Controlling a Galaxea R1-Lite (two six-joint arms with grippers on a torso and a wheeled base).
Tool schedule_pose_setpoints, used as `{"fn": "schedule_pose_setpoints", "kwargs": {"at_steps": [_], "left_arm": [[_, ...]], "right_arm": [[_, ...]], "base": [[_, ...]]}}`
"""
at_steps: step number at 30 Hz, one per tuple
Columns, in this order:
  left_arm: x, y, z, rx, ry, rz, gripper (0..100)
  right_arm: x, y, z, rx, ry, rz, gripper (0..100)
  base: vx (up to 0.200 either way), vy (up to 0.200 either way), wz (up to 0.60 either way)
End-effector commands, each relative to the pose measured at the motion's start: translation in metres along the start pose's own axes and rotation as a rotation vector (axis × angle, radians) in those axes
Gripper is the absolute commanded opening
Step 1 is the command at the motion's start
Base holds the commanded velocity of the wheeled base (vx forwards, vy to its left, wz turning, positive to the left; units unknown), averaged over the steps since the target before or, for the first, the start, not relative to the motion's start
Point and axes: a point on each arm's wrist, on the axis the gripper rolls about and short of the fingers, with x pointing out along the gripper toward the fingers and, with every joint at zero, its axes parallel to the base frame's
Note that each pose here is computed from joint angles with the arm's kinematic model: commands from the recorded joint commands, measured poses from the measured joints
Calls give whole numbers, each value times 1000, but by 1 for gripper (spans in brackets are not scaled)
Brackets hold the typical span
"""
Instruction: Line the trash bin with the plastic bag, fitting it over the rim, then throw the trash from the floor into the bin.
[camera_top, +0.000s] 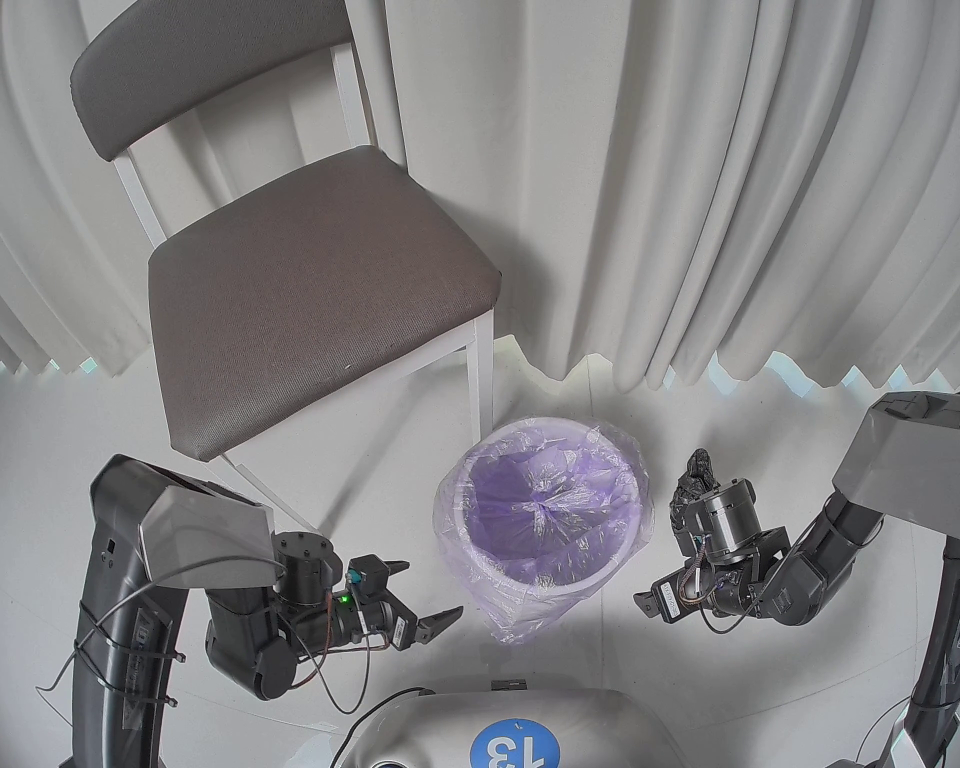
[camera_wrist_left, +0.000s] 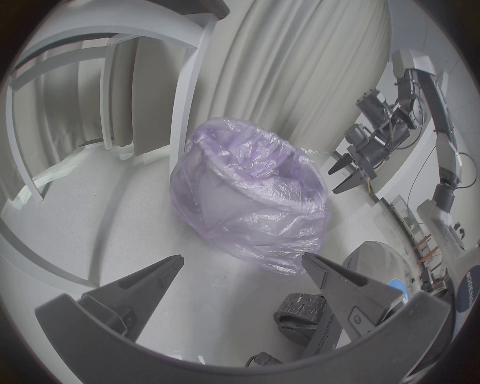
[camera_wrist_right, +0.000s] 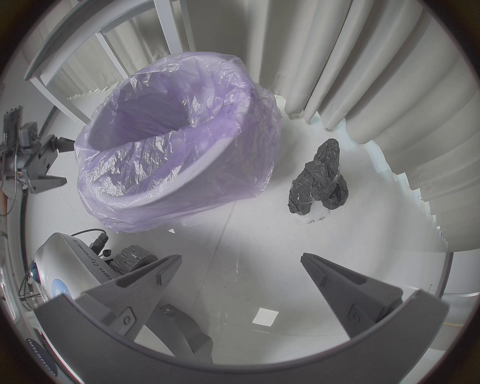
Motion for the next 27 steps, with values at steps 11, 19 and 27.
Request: {"fn": "schedule_pose_setpoints", "kwargs": {"at_steps": [11, 19, 27], "left_arm": [[15, -67, 12, 10, 13, 7, 100], [45, -104, 4, -13, 24, 112, 100], [58, -111, -1, -39, 49, 164, 100]], "right_arm": [[0, 0, -2, 10, 0, -1, 100], [2, -1, 0, 18, -18, -2, 100], [1, -3, 0, 24, -17, -6, 100]], "base": [[0, 0, 0], [0, 0, 0], [0, 0, 0]]}}
